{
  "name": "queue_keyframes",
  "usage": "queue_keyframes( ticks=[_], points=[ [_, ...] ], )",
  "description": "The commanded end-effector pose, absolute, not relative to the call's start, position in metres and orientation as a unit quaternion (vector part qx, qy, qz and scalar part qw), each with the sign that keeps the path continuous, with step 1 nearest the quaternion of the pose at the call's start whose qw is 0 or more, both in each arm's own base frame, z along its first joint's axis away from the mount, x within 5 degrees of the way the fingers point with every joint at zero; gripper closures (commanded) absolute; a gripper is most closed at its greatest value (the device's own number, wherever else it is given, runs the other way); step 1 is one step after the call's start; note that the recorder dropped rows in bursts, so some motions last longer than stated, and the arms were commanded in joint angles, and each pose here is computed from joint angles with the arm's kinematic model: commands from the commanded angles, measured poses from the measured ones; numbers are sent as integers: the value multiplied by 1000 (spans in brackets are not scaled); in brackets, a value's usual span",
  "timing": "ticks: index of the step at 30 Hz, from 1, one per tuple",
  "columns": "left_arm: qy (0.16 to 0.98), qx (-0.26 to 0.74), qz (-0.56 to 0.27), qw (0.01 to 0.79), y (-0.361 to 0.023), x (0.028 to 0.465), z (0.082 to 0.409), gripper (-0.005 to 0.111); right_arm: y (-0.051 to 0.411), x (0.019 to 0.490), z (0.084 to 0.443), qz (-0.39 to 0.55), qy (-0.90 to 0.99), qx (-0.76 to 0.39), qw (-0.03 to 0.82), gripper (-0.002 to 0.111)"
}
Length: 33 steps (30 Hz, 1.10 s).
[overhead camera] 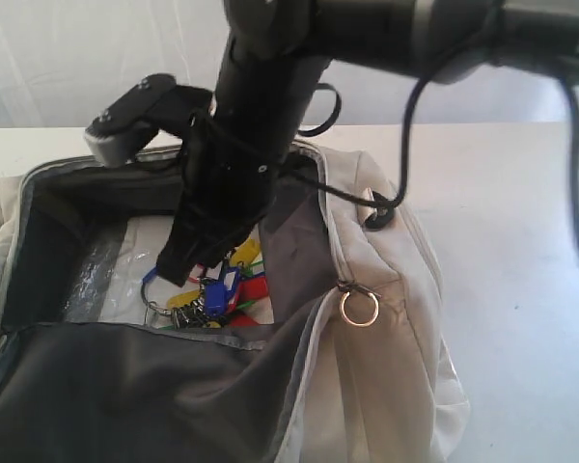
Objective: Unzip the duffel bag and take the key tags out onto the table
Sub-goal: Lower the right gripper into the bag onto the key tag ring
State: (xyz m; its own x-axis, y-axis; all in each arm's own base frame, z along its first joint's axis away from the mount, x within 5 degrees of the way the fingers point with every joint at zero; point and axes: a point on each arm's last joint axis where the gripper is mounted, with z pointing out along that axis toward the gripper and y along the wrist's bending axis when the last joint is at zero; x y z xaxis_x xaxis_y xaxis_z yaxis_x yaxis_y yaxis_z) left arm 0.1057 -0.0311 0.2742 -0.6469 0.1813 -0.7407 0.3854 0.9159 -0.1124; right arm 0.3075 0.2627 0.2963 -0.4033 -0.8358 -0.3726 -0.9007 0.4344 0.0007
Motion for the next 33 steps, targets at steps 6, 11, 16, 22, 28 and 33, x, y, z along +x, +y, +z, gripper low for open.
queue_keyframes(
  ticks=[6, 11, 16, 22, 28, 33],
  points=[
    [889, 165, -162, 396, -37, 105, 273, 107, 290, 332, 246, 44, 719, -667, 189, 63],
    [881, 192, -174, 396, -42, 103, 273, 107, 291, 327, 226, 43, 682, -718, 132, 49],
    [875, 225, -179, 391, -47, 100, 273, 107, 299, 329, 209, 32, 663, -737, 129, 49],
    [874, 231, -181, 387, -48, 100, 272, 107, 312, 329, 192, 10, 636, -760, 136, 49],
    [874, 232, -180, 387, -48, 100, 272, 107, 319, 331, 177, 2, 646, -749, 144, 49],
    [874, 232, -180, 387, -48, 100, 272, 107, 313, 338, 180, -30, 715, -683, 142, 49]
  ],
)
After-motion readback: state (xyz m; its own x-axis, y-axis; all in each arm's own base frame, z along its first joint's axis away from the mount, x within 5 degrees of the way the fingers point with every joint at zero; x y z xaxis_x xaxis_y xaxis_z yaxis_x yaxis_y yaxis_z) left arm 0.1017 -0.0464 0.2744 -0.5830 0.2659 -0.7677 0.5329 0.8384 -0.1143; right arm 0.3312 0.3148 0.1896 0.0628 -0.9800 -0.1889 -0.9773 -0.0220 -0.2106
